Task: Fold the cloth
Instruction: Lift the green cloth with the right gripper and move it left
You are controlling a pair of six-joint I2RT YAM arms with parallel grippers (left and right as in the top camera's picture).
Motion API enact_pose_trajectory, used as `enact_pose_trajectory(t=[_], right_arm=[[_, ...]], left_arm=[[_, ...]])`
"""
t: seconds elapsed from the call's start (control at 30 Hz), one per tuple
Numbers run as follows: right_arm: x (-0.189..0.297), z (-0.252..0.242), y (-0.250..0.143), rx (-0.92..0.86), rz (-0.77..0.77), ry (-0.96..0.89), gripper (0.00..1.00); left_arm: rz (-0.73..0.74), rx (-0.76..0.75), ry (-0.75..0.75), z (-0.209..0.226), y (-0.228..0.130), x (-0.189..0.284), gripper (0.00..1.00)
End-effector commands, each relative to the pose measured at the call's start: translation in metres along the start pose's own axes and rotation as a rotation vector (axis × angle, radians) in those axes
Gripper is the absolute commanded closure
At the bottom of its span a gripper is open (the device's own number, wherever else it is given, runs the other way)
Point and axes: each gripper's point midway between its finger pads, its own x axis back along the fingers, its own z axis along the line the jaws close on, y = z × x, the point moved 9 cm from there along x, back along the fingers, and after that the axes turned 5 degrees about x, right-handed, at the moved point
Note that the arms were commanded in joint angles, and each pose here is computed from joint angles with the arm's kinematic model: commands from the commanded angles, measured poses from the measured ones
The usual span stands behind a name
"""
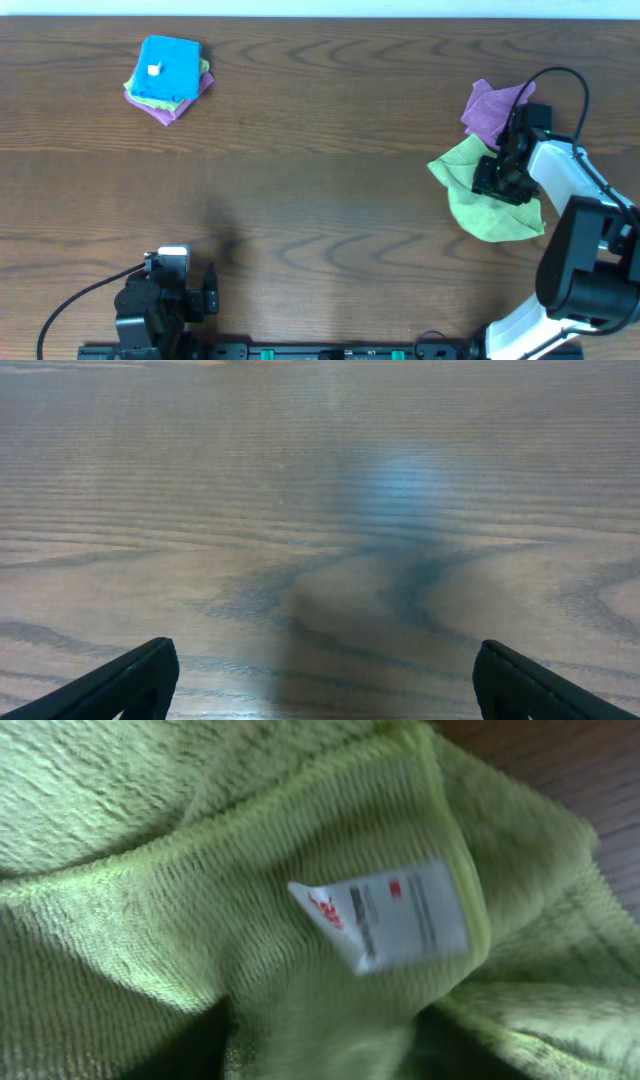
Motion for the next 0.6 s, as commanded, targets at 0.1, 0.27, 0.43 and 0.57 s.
enact_pose_trajectory(t=[0.1, 0.27, 0.43, 0.57], right_arm=[[0.042, 0.021, 0.011, 0.086, -0.164, 0.062, 0.99], [0.092, 0.078, -0.004, 0.309, -0.3, 0.216, 0.99], [0.108, 0.149, -0.041, 0.546, -0.301, 0.304, 0.99], [0.113, 0.195, -0.069, 0.708, -0.314, 0.358, 0.99]], left_arm=[[0.003, 0.008, -0.001, 0.0, -0.001, 0.0, 0.05], [0.003, 0.009, -0.001, 0.0, -0.001, 0.0, 0.05], [0.003, 0.008, -0.001, 0.0, -0.001, 0.0, 0.05], [0.003, 0.009, -0.001, 0.0, -0.001, 0.0, 0.05]])
